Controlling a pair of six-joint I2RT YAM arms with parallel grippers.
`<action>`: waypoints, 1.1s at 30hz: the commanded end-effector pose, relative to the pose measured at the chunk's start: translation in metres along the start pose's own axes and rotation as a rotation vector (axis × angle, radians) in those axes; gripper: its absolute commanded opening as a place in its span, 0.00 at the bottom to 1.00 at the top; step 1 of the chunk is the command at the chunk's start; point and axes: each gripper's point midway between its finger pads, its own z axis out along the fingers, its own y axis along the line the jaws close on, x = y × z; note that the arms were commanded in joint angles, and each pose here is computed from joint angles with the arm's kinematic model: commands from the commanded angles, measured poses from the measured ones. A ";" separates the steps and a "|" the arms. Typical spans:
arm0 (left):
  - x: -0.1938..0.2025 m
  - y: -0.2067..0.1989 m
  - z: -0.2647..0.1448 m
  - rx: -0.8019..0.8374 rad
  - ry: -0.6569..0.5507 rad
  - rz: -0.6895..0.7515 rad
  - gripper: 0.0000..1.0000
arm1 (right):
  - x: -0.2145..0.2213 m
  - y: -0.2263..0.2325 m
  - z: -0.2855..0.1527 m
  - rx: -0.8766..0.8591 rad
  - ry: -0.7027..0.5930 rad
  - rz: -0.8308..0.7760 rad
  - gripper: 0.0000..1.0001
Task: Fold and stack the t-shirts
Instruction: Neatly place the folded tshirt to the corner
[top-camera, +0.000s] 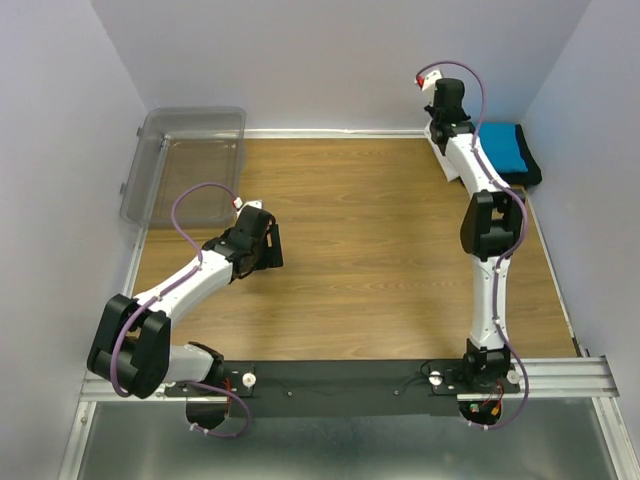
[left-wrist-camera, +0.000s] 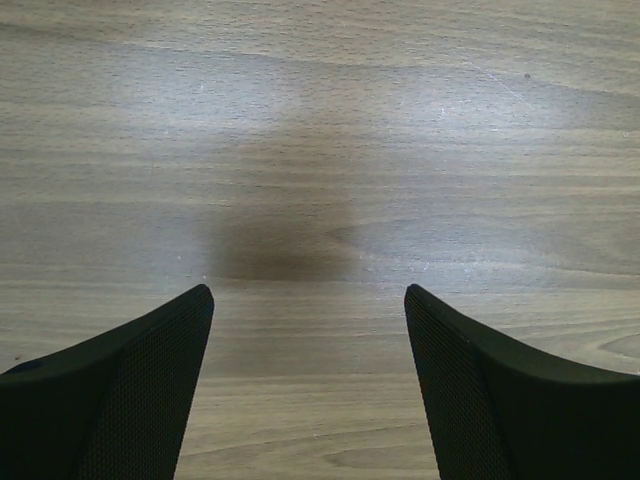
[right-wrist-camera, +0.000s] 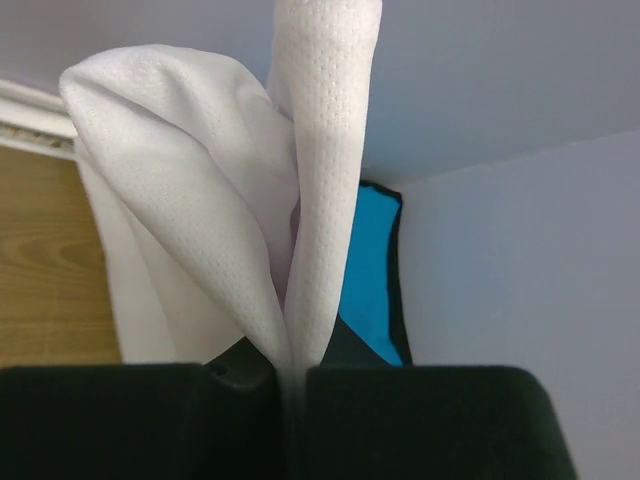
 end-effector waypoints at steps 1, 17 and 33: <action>-0.004 0.000 -0.004 0.008 -0.007 0.004 0.85 | -0.002 -0.039 0.003 0.085 -0.007 -0.011 0.08; -0.006 -0.005 0.003 0.015 0.019 0.040 0.85 | 0.043 -0.093 0.030 0.170 0.050 -0.005 0.08; -0.003 -0.012 0.008 0.039 0.061 0.064 0.85 | 0.093 -0.109 0.067 0.367 0.122 -0.153 0.11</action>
